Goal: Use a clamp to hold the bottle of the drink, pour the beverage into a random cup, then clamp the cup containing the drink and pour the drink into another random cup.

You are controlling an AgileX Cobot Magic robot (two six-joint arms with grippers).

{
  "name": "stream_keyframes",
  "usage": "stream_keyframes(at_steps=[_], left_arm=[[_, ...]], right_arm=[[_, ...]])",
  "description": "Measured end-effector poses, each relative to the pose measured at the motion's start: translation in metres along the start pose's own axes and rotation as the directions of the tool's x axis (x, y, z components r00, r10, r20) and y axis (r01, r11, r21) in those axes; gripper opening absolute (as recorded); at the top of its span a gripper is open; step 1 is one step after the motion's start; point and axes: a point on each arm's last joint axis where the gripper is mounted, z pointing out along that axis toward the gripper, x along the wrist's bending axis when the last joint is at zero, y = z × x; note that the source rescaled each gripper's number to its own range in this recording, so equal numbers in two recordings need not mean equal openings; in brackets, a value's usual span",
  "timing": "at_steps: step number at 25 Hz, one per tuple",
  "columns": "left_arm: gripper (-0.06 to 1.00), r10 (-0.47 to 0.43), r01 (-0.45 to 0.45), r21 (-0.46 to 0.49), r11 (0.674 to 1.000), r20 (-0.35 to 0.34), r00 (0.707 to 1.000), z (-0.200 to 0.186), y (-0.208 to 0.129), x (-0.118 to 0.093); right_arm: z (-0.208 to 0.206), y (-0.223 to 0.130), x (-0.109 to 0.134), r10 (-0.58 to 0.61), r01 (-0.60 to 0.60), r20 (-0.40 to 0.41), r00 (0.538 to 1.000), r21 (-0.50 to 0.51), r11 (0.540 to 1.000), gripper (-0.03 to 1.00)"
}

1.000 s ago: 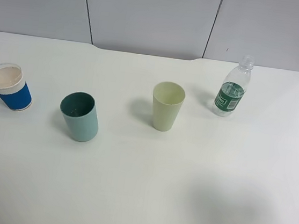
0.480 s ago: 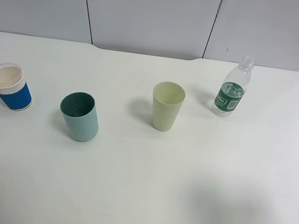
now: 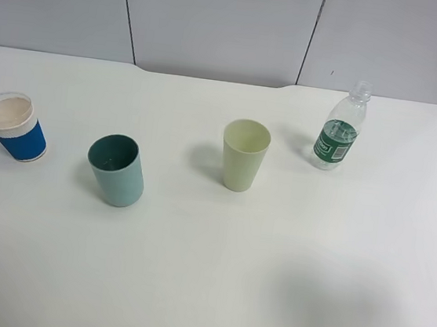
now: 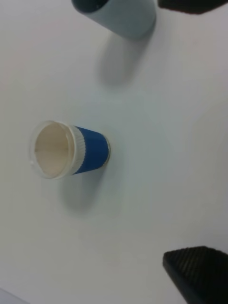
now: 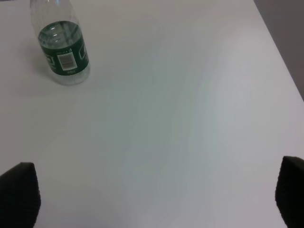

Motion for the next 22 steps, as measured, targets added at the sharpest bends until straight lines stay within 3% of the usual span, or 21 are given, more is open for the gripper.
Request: stream_keyframes(at_steps=[22], left_arm=[[1.00, 0.000, 0.000, 0.000, 1.000, 0.001, 1.000, 0.0000, 0.0000, -0.0001]], right_arm=[[0.0000, 0.0000, 0.0000, 0.000, 0.000, 0.000, 1.000, 0.000, 1.000, 1.00]])
